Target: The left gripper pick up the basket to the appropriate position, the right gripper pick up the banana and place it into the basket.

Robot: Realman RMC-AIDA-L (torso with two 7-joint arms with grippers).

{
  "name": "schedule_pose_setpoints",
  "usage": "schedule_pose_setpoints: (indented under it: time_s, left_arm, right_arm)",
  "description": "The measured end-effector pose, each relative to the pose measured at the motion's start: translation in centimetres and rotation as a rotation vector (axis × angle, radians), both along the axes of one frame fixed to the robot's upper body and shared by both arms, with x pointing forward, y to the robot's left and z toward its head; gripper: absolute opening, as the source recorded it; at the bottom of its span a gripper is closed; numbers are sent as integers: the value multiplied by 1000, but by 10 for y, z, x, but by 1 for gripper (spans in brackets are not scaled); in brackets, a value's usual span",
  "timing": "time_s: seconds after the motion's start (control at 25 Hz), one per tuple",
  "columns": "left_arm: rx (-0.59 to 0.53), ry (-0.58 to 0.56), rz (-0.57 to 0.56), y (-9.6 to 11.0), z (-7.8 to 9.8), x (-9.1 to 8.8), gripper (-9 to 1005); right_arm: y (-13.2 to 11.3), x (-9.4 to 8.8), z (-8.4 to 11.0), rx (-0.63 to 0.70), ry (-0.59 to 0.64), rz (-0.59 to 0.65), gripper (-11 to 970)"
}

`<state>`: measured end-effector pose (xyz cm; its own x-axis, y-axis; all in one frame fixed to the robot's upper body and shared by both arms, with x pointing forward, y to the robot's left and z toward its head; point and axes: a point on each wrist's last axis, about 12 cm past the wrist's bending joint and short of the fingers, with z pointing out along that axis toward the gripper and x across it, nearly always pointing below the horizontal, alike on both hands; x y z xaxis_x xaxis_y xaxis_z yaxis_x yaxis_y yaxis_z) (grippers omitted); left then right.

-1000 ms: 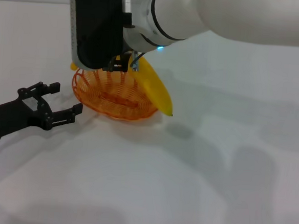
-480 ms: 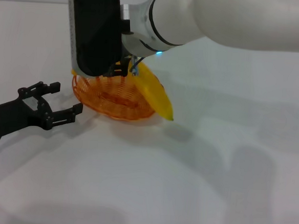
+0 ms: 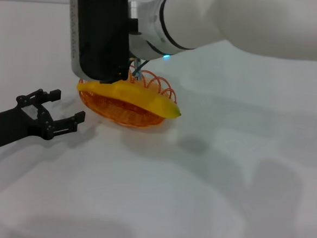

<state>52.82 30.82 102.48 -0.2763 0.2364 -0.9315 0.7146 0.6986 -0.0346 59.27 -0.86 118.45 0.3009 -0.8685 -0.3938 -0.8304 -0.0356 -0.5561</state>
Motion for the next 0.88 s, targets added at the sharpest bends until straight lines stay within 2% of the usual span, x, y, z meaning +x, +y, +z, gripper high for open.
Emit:
schedule_pose_setpoints:
  time_s: [0.2,0.4,0.6,0.88]
  left_arm:
    - [-2,6,-3,-2,-3,-3,893]
    - [-1,1,-5,-3,-4,-4,893]
    - [1,7,1,-2,-6,-6,893]
    - [1,8,4,-1,-6,-7,893]
  right_arm:
    - [-19,-7,12,70,1,-9,724]
    - [-43,-7,16,133,63,-20,722]
    - [-75,-6,17,194,174,-32,720]
    - [-129,-9,21,298,266,-67,715]
